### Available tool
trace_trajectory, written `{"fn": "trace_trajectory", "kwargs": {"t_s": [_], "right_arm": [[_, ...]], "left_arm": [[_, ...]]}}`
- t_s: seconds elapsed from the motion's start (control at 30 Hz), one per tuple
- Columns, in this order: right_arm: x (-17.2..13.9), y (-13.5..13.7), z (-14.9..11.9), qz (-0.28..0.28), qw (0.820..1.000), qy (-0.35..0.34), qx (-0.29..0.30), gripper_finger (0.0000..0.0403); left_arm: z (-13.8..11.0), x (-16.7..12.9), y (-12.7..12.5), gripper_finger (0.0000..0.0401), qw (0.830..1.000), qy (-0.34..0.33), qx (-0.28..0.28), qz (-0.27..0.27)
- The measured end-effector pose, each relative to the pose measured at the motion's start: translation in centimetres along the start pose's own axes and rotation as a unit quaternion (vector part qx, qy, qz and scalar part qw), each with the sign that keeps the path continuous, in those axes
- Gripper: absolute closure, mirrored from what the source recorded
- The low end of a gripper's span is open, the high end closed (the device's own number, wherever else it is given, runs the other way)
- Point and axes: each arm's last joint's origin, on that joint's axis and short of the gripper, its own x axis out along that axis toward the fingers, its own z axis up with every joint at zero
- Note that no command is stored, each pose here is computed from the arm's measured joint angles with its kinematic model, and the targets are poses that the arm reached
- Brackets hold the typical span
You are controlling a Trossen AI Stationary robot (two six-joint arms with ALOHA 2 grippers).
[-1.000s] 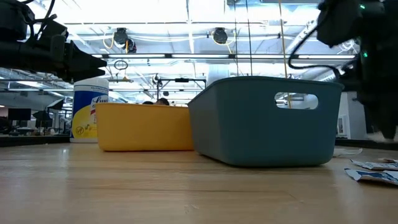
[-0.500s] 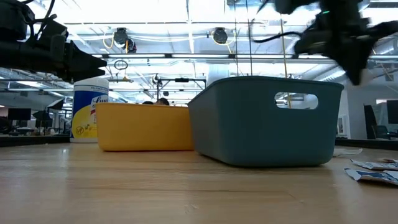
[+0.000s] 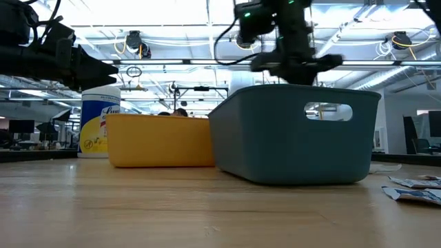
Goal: Pick & Place First Aid Supplies
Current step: Put the green bandage into the white bin
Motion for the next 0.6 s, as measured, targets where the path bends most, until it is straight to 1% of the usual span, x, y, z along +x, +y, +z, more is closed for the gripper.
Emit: {"fn": "trace_trajectory", "kwargs": {"t_s": [0.17, 0.27, 0.43, 0.6], "right_arm": [[-0.2, 1.6, 3.1, 0.022, 1.0, -0.01, -0.012, 0.0402], [0.5, 2.4, 4.5, 0.031, 0.999, -0.014, -0.017, 0.0403], [2.9, 3.8, 5.7, 0.044, 0.998, -0.023, -0.028, 0.0403], [5.1, 5.1, 6.3, 0.041, 0.998, -0.023, -0.035, 0.0403]], "left_arm": [[0.0, 0.0, 0.0, 0.0022, 1.0, 0.0, 0.0, 0.0], [0.0, 0.0, 0.0, 0.0022, 1.0, 0.0, 0.0, 0.0], [0.0, 0.0, 0.0, 0.0022, 1.0, 0.0, 0.0, 0.0], [0.0, 0.0, 0.0, 0.0022, 1.0, 0.0, 0.0, 0.0]]}}
